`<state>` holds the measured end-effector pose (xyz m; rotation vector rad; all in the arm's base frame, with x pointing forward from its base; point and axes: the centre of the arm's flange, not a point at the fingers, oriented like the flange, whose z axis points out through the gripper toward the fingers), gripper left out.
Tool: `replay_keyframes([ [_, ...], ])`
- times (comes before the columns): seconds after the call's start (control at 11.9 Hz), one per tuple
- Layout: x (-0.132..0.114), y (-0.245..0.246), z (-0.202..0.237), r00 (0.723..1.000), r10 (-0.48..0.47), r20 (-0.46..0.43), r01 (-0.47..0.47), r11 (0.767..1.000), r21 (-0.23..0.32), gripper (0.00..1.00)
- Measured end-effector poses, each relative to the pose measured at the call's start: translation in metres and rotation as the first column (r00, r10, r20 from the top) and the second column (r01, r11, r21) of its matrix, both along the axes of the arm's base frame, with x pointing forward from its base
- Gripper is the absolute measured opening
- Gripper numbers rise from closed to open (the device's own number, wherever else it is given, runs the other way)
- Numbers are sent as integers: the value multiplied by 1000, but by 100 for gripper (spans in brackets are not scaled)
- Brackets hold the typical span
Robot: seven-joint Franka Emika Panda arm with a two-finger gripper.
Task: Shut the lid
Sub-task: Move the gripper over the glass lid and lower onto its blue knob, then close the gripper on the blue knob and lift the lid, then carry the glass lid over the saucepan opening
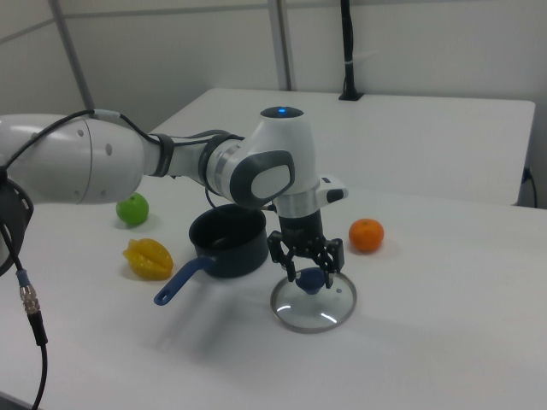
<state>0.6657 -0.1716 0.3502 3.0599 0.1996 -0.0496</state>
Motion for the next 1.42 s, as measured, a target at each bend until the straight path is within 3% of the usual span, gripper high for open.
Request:
replay_keyframes([
  [0.08,0,0,0,1000,1,0,-1,1000,0,82],
  [0.33,1,0,1,1000,4,2,-4,1000,0,61],
  [0.92,2,-3,13,1000,1,17,-1,1000,-3,61],
  [1.42,-13,-6,97,996,-65,55,63,997,43,61],
])
